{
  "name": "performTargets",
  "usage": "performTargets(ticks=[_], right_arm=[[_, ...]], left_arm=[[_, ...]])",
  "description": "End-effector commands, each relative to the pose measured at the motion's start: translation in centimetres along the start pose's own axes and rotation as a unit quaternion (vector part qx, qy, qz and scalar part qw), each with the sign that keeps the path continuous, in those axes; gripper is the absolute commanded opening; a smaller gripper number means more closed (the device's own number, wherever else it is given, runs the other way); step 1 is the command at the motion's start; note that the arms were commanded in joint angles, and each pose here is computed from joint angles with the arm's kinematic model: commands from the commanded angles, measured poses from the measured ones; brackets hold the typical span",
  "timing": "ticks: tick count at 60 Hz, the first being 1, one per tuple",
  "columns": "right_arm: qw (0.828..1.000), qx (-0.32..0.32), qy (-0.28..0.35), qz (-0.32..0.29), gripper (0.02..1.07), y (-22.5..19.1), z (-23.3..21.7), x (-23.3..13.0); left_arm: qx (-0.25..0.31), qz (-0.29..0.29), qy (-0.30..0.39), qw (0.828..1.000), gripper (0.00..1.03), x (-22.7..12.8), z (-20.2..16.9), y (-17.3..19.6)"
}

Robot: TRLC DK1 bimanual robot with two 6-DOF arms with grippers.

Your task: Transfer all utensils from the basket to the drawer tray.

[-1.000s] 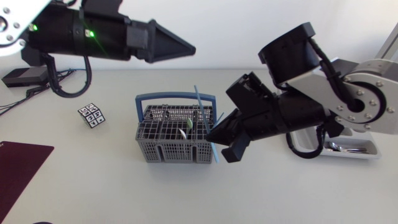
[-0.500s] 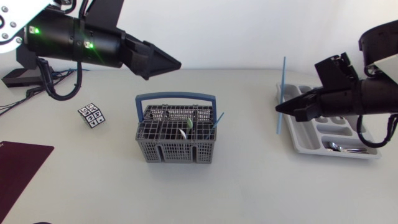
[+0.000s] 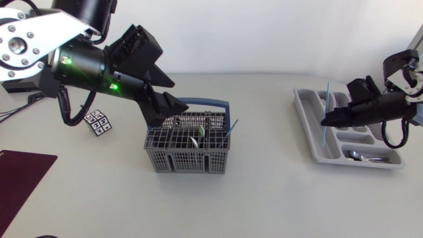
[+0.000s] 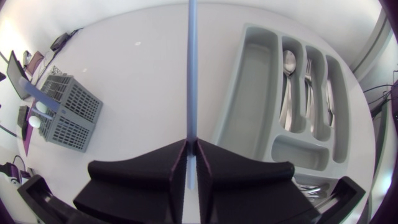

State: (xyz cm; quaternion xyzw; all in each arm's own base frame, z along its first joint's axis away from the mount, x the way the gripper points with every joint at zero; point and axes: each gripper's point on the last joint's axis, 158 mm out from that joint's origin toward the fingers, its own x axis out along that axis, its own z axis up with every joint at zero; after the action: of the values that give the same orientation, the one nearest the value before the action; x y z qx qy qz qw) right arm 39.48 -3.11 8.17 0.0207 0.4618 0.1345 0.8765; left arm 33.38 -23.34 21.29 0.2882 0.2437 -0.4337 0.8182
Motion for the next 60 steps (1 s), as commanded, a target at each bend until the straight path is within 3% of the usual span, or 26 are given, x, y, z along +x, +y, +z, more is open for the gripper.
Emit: performTargets(ticks=[1, 17, 31, 35, 39, 50, 60], right_arm=[[1.000, 0.013, 0.009, -0.018, 0.08, -2.1, 0.4, 1.4], [0.996, 0.051, 0.051, -0.060, 0.09, -6.6, 0.0, 5.1], [0.993, 0.060, 0.079, -0.064, 0.11, -7.5, -1.4, 7.7], [0.993, 0.060, 0.082, -0.064, 0.16, -7.6, -1.7, 7.9], [0.993, 0.059, 0.084, -0.066, 0.29, -7.7, -1.9, 8.0], [0.993, 0.050, 0.087, -0.067, 0.82, -6.8, -2.4, 7.5], [0.995, 0.010, 0.072, -0.075, 1.01, -4.6, -2.0, 5.8]], left_arm=[[0.053, -0.018, 0.032, 0.998, 0.87, 1.2, -2.2, -1.4], [0.173, -0.023, 0.064, 0.983, 0.87, 1.6, -4.3, -3.1], [0.260, -0.027, 0.093, 0.961, 0.87, 2.9, -6.5, -4.3], [0.283, -0.026, 0.099, 0.954, 0.87, 3.1, -6.8, -4.4], [0.299, -0.025, 0.098, 0.949, 0.87, 3.2, -6.7, -4.4], [0.337, -0.030, 0.095, 0.936, 0.86, 3.7, -6.1, -4.5], [0.373, -0.042, 0.098, 0.922, 0.77, 4.6, -5.8, -4.5]])
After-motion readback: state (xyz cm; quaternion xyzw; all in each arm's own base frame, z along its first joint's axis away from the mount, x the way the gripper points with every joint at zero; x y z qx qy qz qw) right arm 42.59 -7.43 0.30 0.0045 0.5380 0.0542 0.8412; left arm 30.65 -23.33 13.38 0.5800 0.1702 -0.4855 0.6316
